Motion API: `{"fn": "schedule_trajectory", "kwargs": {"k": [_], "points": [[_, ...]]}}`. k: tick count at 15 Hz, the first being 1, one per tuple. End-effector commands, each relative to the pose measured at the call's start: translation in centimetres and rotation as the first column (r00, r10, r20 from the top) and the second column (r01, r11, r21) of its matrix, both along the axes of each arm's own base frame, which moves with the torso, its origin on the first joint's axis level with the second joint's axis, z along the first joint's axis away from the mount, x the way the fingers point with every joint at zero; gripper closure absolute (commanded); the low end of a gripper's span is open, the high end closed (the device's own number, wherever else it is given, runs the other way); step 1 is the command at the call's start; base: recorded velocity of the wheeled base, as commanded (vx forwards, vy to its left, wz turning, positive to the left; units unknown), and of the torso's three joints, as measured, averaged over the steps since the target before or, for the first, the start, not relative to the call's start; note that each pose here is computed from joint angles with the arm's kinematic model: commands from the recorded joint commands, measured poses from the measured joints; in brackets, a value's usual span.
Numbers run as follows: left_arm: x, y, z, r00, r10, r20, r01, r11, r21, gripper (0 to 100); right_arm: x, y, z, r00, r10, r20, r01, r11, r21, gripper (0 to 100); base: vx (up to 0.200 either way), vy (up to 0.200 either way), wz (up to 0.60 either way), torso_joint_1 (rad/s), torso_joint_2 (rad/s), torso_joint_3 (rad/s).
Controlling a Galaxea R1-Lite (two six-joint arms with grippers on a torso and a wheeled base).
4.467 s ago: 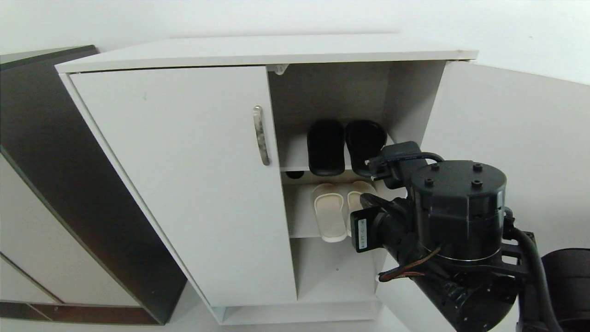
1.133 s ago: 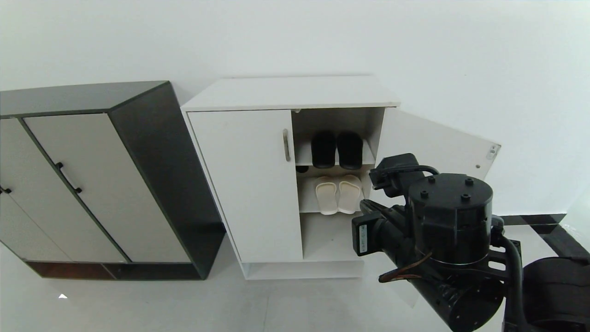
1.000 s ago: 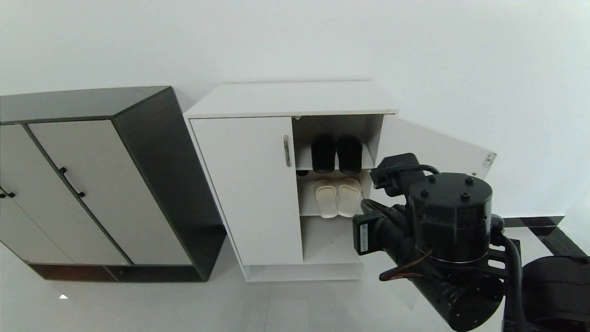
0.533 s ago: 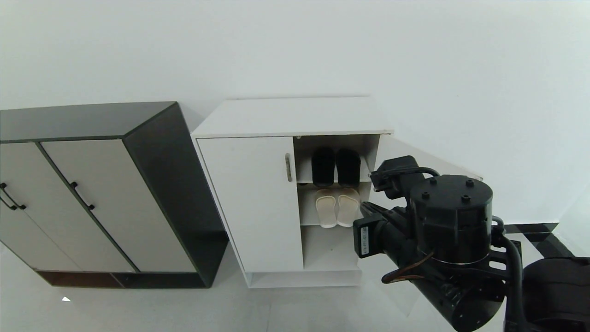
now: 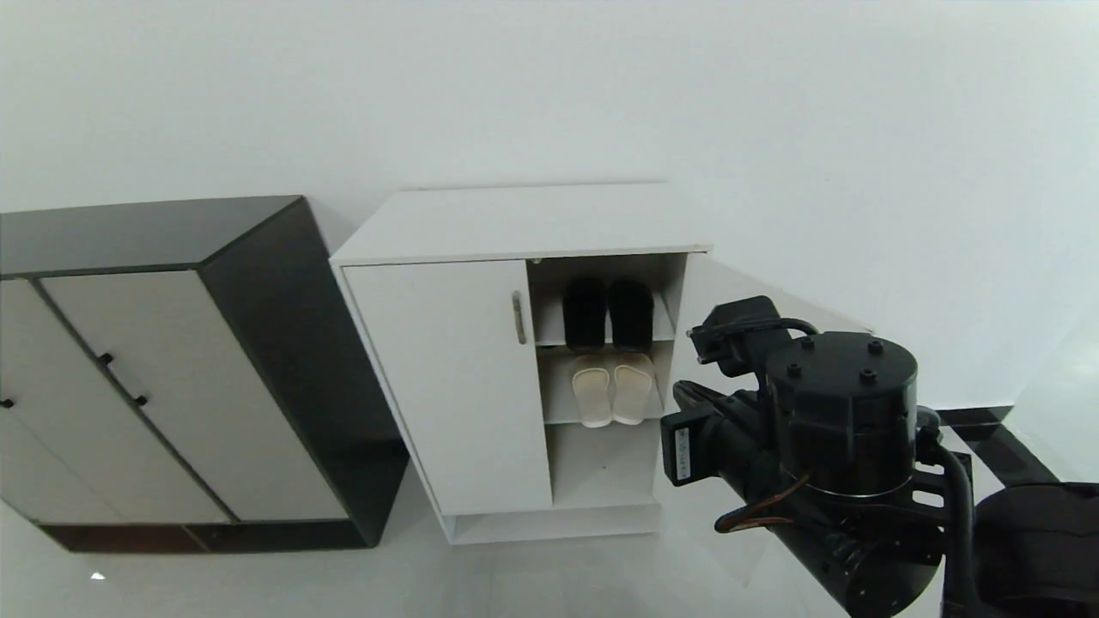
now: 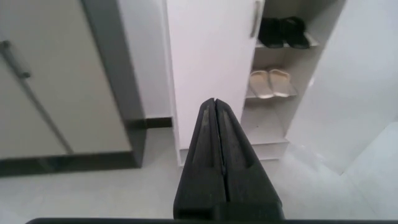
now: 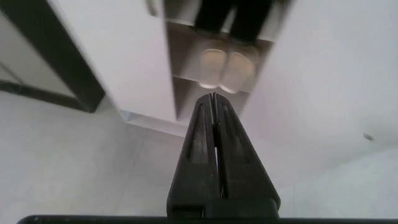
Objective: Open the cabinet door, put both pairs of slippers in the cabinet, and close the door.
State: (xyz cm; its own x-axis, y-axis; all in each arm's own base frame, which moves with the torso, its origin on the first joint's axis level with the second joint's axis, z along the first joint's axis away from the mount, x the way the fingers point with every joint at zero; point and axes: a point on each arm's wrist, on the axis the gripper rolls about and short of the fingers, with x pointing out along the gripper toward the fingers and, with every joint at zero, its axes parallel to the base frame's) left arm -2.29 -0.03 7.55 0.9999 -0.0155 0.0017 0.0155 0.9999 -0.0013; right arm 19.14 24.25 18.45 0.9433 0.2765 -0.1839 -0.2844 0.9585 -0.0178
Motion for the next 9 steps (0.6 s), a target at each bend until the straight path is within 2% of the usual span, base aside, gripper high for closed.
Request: {"fn": "schedule_trajectory", "kwargs": {"k": [1, 4, 7, 9], "points": [[0.0, 0.0, 0.0, 1.0, 0.0, 0.0, 0.0, 1.0, 0.0, 100, 0.0, 0.0, 0.0, 1.0, -0.001, -0.001, 0.001, 1.0, -0.001, 100, 0.0, 0.0, -0.6, -0.002, 0.0, -0.002], [0.0, 0.0, 0.0, 1.0, 0.0, 0.0, 0.0, 1.0, 0.0, 100, 0.2, -0.1, -0.1, 1.0, -0.008, -0.001, 0.008, 1.0, -0.001, 100, 0.0, 0.0, -0.6, 0.007, 0.0, 0.001], [0.0, 0.0, 0.0, 1.0, 0.0, 0.0, 0.0, 1.0, 0.0, 100, 1.0, -0.8, 0.1, 0.999, -0.041, 0.028, 0.041, 0.999, -0.018, 100, 0.0, 0.0, 0.0, 0.0, 0.0, 0.0], [0.0, 0.0, 0.0, 1.0, 0.0, 0.0, 0.0, 1.0, 0.001, 100, 1.8, -1.2, 1.0, 0.996, -0.067, 0.053, 0.066, 0.998, 0.006, 100, 0.0, 0.0, 0.0, 0.0, 0.0, 0.0]]}}
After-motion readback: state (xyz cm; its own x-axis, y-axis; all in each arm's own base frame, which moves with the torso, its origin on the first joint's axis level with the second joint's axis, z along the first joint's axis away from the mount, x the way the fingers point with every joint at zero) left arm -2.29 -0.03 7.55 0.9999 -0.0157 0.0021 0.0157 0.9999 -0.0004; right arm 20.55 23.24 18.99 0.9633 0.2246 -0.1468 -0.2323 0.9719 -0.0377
